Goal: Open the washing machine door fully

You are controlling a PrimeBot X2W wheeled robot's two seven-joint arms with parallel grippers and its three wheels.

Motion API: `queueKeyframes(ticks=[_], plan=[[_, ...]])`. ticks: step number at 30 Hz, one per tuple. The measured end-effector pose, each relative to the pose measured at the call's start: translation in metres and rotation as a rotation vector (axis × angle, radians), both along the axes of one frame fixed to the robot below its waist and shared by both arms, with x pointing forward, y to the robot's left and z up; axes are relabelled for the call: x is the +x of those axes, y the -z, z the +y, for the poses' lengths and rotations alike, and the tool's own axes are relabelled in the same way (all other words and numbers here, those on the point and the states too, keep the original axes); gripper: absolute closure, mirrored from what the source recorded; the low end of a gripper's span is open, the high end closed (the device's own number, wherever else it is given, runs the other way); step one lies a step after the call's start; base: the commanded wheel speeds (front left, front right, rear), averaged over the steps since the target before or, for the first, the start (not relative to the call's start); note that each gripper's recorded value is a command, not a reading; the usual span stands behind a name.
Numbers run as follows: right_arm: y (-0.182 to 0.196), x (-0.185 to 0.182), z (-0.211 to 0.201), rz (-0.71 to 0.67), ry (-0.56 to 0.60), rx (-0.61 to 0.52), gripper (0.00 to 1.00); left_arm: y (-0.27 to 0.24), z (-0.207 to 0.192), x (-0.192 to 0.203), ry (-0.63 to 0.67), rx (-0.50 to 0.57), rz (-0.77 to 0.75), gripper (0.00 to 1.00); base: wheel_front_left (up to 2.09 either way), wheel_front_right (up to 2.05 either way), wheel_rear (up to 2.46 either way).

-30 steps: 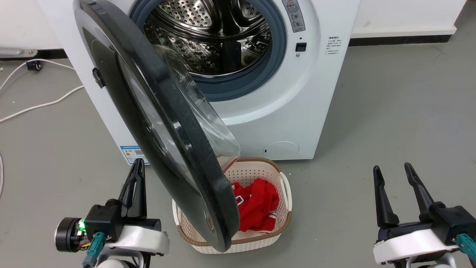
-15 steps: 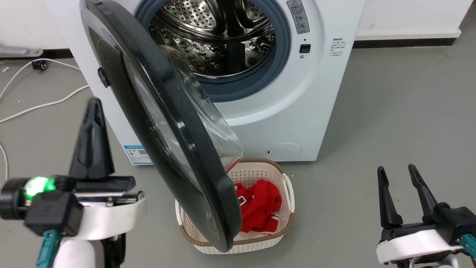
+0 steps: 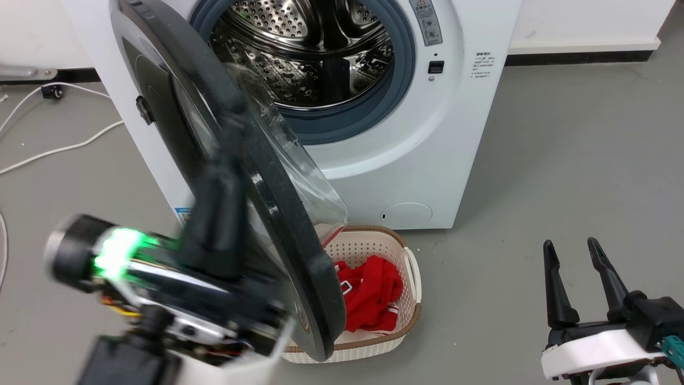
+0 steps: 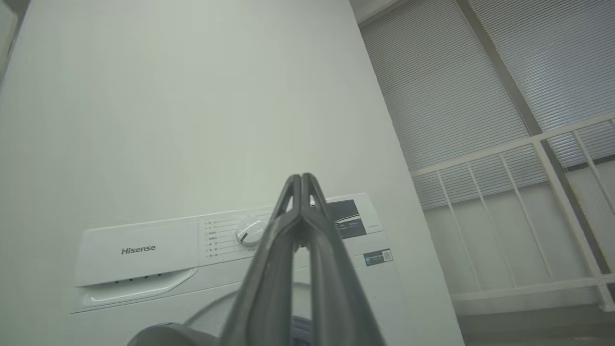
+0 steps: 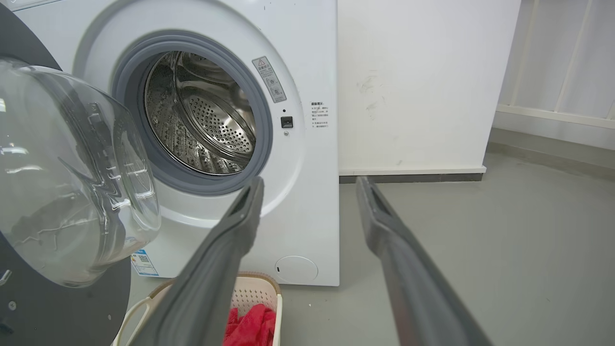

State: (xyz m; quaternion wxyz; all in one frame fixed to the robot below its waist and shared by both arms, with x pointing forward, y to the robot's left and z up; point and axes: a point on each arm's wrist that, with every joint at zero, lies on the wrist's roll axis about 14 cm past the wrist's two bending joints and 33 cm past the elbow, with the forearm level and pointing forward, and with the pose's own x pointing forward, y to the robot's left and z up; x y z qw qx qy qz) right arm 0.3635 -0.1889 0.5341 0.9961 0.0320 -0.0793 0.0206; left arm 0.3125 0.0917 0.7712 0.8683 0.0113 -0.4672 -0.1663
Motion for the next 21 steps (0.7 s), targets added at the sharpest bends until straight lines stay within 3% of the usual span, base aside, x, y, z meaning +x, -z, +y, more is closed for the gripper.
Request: queueKeyframes(ticks=[7,8,14,21], plan=[[0.004,0.0,-0.002,0.015,0.006,0.003,0.0,0.062,-0.054,0.006,0.223,0.026,0.3,1.0,0.0,0.0,0.0],[0.006,0.0,-0.001,0.021,0.004,0.007,0.0,0.102,-0.069,0.007,0.279,0.036,0.491,1.0,0.0,0.0,0.0],[0.009,0.003,0.004,0.033,-0.011,0.012,0.0,0.17,-0.081,0.004,0.305,0.084,0.775,1.0,0.0,0.0,0.0],[0.012,0.006,0.007,0.042,-0.022,0.014,0.0,0.214,-0.08,0.007,0.264,0.108,0.887,1.0,0.0,0.0,0.0]])
